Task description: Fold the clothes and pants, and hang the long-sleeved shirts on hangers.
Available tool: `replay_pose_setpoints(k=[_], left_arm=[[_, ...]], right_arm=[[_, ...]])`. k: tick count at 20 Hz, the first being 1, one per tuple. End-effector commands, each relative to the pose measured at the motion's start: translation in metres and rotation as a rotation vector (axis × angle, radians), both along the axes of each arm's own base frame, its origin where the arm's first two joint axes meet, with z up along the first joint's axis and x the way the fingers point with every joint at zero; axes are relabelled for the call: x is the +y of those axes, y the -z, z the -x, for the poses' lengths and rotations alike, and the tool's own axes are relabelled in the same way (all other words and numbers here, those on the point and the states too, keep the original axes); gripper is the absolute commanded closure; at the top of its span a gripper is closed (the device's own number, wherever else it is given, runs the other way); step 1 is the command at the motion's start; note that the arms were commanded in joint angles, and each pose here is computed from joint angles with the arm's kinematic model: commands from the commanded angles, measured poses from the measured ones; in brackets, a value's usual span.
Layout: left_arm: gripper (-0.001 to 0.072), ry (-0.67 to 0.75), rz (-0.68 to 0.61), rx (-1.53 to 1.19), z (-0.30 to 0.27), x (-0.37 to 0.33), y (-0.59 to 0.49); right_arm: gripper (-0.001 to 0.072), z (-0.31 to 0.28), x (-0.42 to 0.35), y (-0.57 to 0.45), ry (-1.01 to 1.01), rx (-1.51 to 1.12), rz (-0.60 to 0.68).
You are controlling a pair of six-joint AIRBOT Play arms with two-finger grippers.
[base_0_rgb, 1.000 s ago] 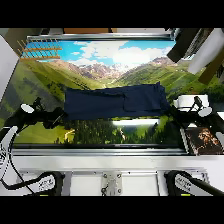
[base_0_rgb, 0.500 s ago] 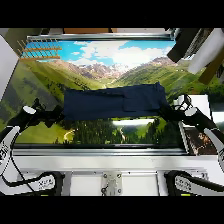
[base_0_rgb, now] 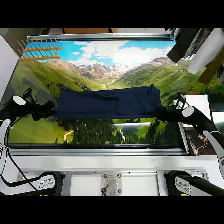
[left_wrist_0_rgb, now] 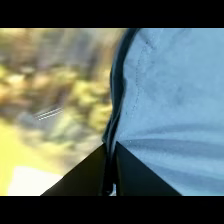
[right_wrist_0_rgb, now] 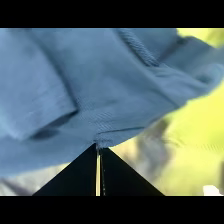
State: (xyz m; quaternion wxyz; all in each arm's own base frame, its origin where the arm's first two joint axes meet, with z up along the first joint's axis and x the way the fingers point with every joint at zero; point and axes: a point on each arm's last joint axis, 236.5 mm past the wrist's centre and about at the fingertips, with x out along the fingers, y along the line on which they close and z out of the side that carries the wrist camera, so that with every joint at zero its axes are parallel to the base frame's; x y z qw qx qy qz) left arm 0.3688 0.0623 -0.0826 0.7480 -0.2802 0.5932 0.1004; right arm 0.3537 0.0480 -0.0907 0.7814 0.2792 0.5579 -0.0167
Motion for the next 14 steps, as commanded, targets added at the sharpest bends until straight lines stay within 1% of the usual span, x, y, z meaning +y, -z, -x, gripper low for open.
replay_pose_setpoints(k=[1, 4, 6, 7, 8, 9, 10, 14], left_arm=[[0.0699, 0.013, -0.072, 0.068, 0.031, 0.026, 0.002], [0.0699, -0.029, -0.093, 0.074, 0.054, 0.038, 0.003], [0.0699, -0.054, -0.091, 0.074, 0.064, 0.043, 0.001], [0.0699, -0.062, -0.090, 0.075, 0.067, 0.044, -0.001], [0.0698, -0.061, -0.088, 0.075, 0.069, 0.044, -0.006], [0.0698, -0.038, -0.093, 0.066, 0.068, 0.044, -0.014], [0.0698, -0.008, -0.099, 0.055, 0.065, 0.042, -0.023], [0.0693, 0.065, -0.141, -0.034, 0.047, 0.032, -0.071]], right_arm=[[0.0695, 0.052, 0.041, -0.010, -0.213, 0.122, 0.044], [0.0692, 0.076, 0.073, -0.020, -0.309, 0.154, 0.038], [0.0683, 0.081, 0.085, -0.021, -0.342, 0.156, 0.029], [0.0653, 0.082, 0.088, -0.023, -0.338, 0.155, 0.013], [0.0403, 0.080, 0.092, -0.025, -0.328, 0.152, -0.008], [0.0032, 0.076, 0.093, -0.030, -0.325, 0.136, -0.013], [-0.0008, 0.072, 0.092, -0.039, -0.328, 0.115, -0.014], [-0.0008, 0.048, 0.061, -0.089, -0.329, 0.011, 0.004]])
